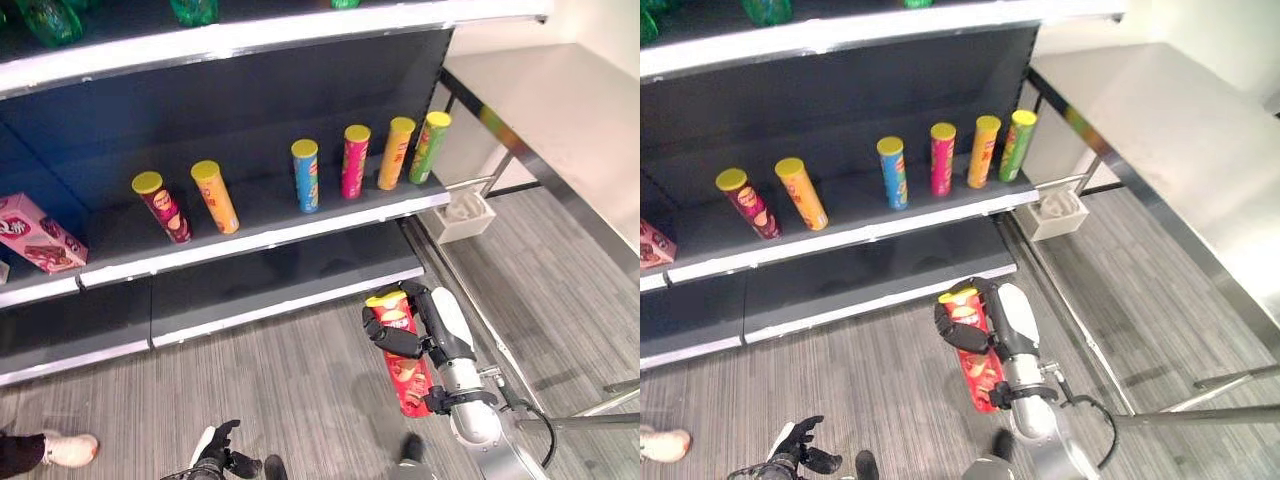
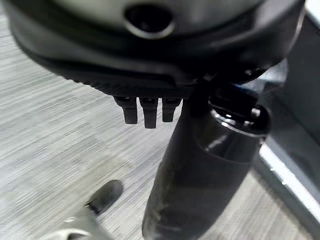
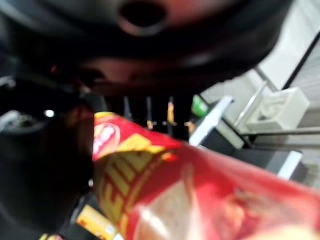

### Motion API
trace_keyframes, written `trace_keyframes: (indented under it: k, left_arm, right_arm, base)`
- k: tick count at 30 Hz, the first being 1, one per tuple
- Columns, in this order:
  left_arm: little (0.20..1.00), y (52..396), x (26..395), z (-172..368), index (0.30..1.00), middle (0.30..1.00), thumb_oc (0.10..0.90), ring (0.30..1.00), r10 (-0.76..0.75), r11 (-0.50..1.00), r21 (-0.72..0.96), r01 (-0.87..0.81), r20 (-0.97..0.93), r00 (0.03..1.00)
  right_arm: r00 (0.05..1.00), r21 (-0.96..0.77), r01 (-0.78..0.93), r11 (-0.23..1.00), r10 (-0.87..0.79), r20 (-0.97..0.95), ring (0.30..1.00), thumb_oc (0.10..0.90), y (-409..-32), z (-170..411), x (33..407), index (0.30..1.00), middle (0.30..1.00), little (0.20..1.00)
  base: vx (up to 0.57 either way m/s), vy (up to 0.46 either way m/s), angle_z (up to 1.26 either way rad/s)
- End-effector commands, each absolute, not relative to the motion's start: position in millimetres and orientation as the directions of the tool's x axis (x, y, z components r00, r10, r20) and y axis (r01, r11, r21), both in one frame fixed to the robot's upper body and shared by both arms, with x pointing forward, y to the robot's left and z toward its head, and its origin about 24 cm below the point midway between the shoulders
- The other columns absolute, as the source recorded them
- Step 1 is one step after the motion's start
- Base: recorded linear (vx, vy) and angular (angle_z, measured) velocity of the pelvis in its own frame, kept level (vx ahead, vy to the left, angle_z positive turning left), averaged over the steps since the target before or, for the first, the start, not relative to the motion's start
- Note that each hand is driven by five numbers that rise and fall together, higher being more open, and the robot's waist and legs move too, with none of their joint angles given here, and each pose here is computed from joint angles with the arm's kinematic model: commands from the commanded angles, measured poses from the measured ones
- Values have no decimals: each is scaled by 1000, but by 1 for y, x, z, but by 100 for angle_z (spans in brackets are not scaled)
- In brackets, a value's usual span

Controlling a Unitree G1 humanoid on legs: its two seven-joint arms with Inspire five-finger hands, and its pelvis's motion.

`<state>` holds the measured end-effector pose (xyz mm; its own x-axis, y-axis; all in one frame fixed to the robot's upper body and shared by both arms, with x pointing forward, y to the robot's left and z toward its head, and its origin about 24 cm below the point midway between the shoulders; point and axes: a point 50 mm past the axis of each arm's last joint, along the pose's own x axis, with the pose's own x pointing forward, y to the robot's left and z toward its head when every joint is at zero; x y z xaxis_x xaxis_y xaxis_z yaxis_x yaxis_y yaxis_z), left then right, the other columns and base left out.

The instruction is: Put the goods on the table back onto the shelves and tidy them up.

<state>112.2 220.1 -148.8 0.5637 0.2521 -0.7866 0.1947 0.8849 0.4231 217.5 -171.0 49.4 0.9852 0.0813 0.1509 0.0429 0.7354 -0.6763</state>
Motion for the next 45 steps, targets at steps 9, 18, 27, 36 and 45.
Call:
trace_keyframes:
  k: [9,18,27,36,45]
  left_arm:
    - [900,211,133,-138,900,900,800,900,201,892,414,183,-725,658]
    - [900,195,110,-150,900,900,800,900,248,900,409,152,-766,593]
    - [900,191,113,-152,900,900,800,900,228,906,391,164,-774,590]
    - [900,192,131,-145,900,900,800,900,177,854,441,276,-745,643]
    - [900,202,127,-147,900,900,800,900,198,839,458,295,-761,617]
  right_arm:
    - [889,-582,130,802,166,427,300,400,-175,117,215,300,300,300]
    - [801,-407,341,847,-35,598,300,400,-173,133,225,300,300,300]
    - [735,-294,368,882,-82,673,300,400,-138,150,258,300,300,300]
    - [691,-224,299,927,-49,721,300,400,-112,170,258,300,300,300]
    - [869,-293,91,952,68,490,300,400,-113,125,254,300,300,300]
  base:
    - [149,-132,23]
    - [268,213,-12]
    - [268,261,-10]
    - [68,144,14]
    - [46,26,4]
